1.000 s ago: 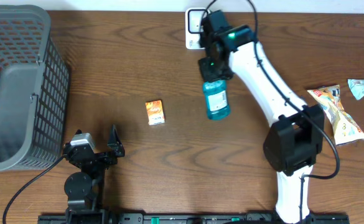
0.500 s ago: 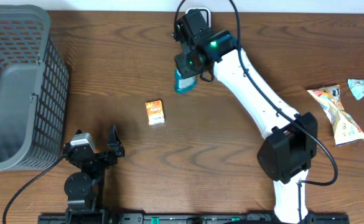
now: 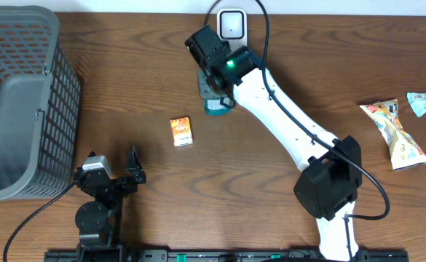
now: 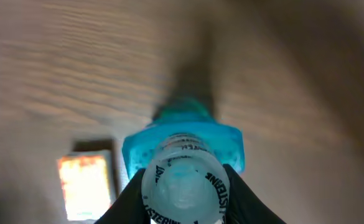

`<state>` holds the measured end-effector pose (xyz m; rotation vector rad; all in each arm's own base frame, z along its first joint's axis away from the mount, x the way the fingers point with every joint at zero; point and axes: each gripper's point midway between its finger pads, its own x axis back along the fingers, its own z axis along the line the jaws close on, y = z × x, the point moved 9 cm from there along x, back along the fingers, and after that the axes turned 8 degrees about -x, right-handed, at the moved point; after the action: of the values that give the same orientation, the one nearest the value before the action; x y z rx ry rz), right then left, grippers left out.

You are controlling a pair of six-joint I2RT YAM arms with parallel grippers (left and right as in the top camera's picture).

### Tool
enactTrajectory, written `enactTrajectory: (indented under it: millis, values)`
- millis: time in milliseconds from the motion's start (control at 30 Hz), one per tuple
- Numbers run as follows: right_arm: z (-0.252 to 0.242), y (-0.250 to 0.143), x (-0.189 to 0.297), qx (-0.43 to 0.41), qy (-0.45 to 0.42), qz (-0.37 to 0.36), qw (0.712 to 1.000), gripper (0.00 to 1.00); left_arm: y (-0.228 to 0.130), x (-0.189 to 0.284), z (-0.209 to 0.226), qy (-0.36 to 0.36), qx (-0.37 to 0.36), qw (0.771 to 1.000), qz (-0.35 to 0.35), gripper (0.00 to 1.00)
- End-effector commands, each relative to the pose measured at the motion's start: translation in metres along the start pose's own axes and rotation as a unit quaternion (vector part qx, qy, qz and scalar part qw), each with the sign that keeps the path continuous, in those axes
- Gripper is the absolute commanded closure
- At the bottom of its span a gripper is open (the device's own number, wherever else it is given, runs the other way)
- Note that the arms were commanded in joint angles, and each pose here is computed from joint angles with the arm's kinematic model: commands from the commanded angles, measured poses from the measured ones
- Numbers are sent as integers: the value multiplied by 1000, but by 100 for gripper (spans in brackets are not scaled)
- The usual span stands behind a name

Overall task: Scan the item barcode
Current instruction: 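Lift the mouthwash bottle and hold it up toward the scanner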

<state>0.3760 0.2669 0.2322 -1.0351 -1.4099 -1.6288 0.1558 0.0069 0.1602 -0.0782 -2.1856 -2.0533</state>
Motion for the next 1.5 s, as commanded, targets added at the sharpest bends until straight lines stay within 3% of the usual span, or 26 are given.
enactTrajectory:
  millis: [0, 200, 367, 800, 967, 1167, 1400, 1467]
  values:
    - [-18, 12, 35, -180, -56, -92, 978, 99, -14, -2, 2, 6, 4, 1000, 24, 2]
    - [-31, 9, 39, -259, -116, -141, 949, 99, -14, -2, 2, 6, 4, 1000, 24, 2]
    - [-38, 3, 40, -317, -131, -141, 929, 99, -14, -2, 2, 6, 4, 1000, 24, 2]
    - [-35, -4, 35, -315, -132, -131, 931, 96, -14, -2, 2, 6, 4, 1000, 24, 2]
    - [-32, -15, 26, -320, -140, -125, 929, 88, -14, -2, 2, 6, 4, 1000, 24, 2]
    - [-30, -23, 16, -321, -144, -122, 928, 90, -14, -2, 2, 6, 4, 1000, 24, 2]
    - [-30, -23, 16, -315, -144, -121, 930, 82, -14, -2, 2, 6, 4, 1000, 24, 2]
    - [-30, -23, 16, -313, -145, -121, 931, 75, -14, -2, 2, 6, 4, 1000, 24, 2]
